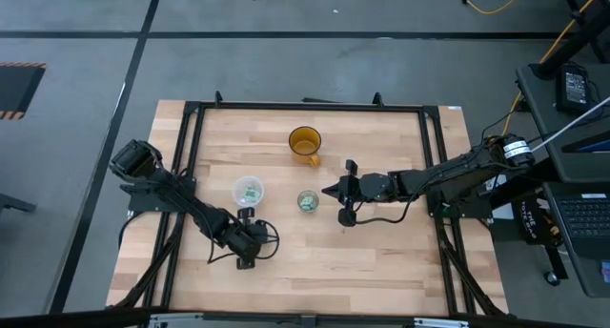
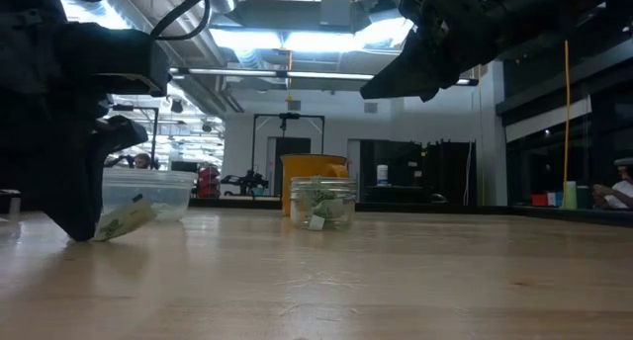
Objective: Pick and place Stevia / Truvia into bins
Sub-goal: Put the stevia packet into the plastic tupperware
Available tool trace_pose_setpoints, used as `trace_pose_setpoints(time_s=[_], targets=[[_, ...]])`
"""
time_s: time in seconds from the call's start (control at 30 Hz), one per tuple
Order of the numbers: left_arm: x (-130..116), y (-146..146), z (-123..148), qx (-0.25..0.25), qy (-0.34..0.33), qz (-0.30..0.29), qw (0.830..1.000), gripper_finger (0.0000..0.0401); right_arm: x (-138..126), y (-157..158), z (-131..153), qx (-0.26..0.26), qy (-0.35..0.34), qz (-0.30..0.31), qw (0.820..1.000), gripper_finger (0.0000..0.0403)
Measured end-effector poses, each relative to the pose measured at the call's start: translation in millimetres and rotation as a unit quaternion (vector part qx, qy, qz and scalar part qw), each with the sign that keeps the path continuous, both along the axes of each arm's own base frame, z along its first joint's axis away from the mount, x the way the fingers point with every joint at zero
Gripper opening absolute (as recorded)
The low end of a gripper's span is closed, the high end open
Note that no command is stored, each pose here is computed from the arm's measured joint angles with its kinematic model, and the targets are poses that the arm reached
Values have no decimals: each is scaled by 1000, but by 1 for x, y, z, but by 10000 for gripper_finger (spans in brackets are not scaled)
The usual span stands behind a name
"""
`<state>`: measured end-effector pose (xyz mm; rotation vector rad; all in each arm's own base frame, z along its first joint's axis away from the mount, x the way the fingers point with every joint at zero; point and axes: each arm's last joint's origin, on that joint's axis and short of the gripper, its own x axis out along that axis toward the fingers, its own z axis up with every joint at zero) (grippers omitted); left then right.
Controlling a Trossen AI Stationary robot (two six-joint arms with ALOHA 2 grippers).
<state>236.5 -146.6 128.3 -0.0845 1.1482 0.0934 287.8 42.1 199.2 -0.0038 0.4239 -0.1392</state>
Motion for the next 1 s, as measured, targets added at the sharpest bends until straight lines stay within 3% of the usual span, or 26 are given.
trace_pose_setpoints(time_s=[0.43, 0.63, 0.87, 1.0], targets=[[-9, 6, 40, 19, -70, -51, 996, 2, 0, 0, -1, -1, 5, 0, 1000, 13], [-19, 13, 52, 18, -86, -50, 995, 2, -1, 0, -1, -2, 8, 0, 1000, 13], [-33, 24, 59, 47, -84, -26, 995, 2, -1, 0, -2, -2, 10, 0, 1000, 13], [-41, 33, 65, 68, -89, 42, 993, 3, -1, 0, -2, -3, 11, 0, 1000, 13]])
